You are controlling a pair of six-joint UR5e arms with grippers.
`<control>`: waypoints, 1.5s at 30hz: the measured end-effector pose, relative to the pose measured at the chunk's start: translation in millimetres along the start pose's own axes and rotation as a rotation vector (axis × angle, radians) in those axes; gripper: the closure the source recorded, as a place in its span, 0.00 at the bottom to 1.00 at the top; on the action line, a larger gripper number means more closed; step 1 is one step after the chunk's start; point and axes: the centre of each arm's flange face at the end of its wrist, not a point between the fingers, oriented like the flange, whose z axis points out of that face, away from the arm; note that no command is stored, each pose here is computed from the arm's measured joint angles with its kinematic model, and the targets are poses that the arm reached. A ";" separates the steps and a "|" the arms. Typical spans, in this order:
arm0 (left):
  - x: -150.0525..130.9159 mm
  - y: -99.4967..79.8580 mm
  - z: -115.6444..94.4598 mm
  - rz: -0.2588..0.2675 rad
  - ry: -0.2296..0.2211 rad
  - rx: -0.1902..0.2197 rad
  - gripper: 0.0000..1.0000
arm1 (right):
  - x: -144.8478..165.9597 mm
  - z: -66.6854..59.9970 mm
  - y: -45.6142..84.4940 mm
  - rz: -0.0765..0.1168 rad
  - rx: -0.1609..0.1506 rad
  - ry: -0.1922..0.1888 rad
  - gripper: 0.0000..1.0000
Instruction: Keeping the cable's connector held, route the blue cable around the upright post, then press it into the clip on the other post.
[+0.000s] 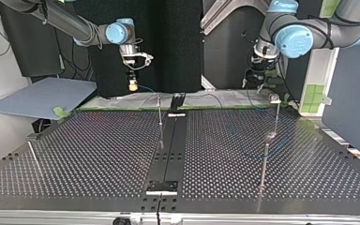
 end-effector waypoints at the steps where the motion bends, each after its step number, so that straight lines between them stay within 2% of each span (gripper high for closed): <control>1: -2.5 -1.7 -2.8 -0.006 -0.009 -0.001 0.00 | 0.0 0.0 0.0 0.000 0.000 0.000 1.00; 5: -8.4 -8.3 -12.6 -0.010 -0.027 0.001 0.00 | 0.3 0.1 -0.8 0.001 0.004 0.003 1.00; 9: -16.3 -17.3 -22.2 0.014 -0.054 -0.002 0.00 | 0.7 0.4 -1.6 0.004 0.010 0.007 1.00; 24: -66.8 -79.1 -59.9 0.145 -0.229 0.009 0.00 | 2.2 1.4 -4.0 0.014 0.030 0.019 1.00; 28: -77.4 -92.4 -67.8 0.178 -0.265 -0.002 0.00 | 2.2 1.6 -4.2 0.017 0.032 0.020 1.00; 35: -90.0 -108.2 -72.7 0.226 -0.282 -0.021 0.00 | 2.5 1.6 -5.2 0.027 0.043 0.020 1.00; 40: -97.1 -122.0 -76.4 0.268 -0.274 -0.021 0.00 | 3.3 2.3 -7.3 0.042 0.069 0.026 1.00; 42: -98.8 -127.3 -77.6 0.283 -0.268 -0.015 0.00 | 3.9 2.9 -8.0 0.046 0.078 0.029 1.00; 45: -103.4 -140.0 -77.9 0.314 -0.268 0.020 0.00 | 4.4 3.4 -8.8 0.049 0.087 0.031 1.00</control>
